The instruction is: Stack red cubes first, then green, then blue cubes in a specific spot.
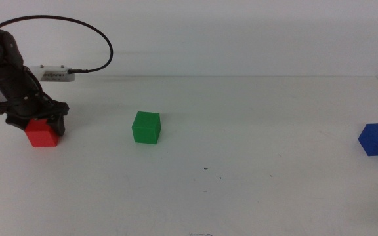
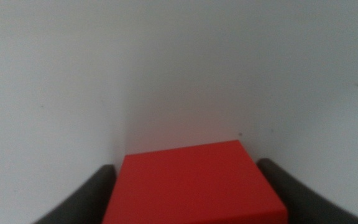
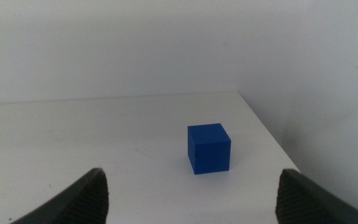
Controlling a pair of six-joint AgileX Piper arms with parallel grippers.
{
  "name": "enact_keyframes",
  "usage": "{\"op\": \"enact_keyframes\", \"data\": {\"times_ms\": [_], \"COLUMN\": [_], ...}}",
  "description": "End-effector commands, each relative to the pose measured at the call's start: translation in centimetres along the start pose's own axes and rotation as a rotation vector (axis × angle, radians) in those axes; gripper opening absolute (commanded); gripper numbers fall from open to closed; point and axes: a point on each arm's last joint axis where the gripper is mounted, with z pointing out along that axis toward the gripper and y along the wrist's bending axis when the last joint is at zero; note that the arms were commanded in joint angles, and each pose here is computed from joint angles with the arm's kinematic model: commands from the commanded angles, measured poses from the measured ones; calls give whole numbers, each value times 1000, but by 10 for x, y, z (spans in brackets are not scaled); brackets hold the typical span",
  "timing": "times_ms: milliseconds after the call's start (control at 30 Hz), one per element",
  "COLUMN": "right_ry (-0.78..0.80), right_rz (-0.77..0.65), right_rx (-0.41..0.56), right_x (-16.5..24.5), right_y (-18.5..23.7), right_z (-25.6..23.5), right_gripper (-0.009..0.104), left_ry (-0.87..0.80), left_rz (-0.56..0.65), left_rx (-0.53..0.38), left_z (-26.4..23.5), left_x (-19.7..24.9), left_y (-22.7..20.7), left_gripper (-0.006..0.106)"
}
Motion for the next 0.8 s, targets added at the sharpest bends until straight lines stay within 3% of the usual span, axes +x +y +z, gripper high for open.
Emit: {"op": "enact_keyframes", "data": {"times_ms": [0,100,133,233,433,767], "right_ry": [-98,-98,-98,-98,-98,-98], "right_rz": [-16,-16,-16,-16,-16,-16], "right_rx": [3,3,3,3,3,3], "right_x": [-11,-11,-11,-11,-11,-11], "right_y": [0,0,0,0,0,0], "right_z": [-2,-2,-2,-2,-2,-2], "right_gripper": [76,76,76,76,76,76], "left_ry": [-103,-99,-95,-98,-88,-138], "left_rz": [1,1,1,5,-8,-92], "left_rx": [-9,-8,-5,1,53,29], "left_z": [-36,-36,-41,-52,-79,-123], "left_x": [-9,-9,-8,-6,7,62], "left_y": [-3,-3,-4,-8,-19,-77], "left_gripper": [61,41,14,-2,-2,-2]}}
